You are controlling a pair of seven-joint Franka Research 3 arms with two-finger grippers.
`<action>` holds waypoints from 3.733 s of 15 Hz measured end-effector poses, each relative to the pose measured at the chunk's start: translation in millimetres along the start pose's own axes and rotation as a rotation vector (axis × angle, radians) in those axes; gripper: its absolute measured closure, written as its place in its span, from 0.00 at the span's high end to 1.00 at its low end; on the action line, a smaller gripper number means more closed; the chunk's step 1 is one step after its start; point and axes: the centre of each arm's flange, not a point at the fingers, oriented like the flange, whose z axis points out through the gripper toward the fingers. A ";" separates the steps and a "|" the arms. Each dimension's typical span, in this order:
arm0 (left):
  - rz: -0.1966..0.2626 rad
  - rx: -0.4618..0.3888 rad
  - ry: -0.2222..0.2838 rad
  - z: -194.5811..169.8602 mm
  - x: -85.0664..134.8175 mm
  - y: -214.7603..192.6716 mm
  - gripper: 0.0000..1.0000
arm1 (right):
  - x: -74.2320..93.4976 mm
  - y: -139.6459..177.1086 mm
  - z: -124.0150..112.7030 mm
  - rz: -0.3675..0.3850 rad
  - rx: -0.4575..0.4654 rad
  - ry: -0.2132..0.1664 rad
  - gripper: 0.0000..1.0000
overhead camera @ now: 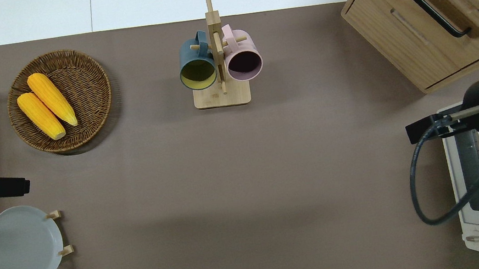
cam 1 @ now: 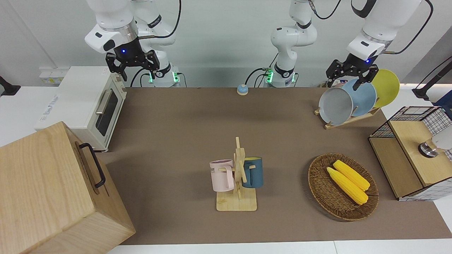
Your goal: Pick gray plate from low plate rack and place it on table with left arm
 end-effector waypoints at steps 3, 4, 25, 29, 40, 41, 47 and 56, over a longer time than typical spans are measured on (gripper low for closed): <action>-0.001 0.000 -0.004 1.7 0.1 -2.6 1.00 | 0.0 0.0 0.0 0.000 0.000 0.000 0.99; -0.002 0.000 -0.005 2.2 0.1 -3.4 1.00 | 0.0 0.0 0.0 0.000 0.000 0.000 0.99; -0.077 0.024 -0.119 28.1 -29.9 -83.0 1.00 | 0.0 0.0 0.0 0.000 0.000 0.000 0.99; -0.088 0.014 -0.145 41.7 -34.8 -91.2 1.00 | 0.0 0.0 0.0 0.000 0.000 0.000 0.99; -0.098 0.021 -0.109 89.7 -58.4 -114.4 1.00 | 0.0 0.0 0.0 0.000 0.000 0.000 0.99; -0.098 0.022 -0.107 93.6 -60.2 -113.7 1.00 | 0.0 0.0 0.0 0.000 0.000 0.000 0.99; -0.095 0.027 -0.084 122.4 -74.5 -122.1 1.00 | 0.0 0.0 0.0 0.000 0.000 0.000 0.99; -0.117 0.031 -0.069 153.2 -93.9 -134.2 1.00 | 0.0 0.0 0.0 0.000 0.000 0.000 0.99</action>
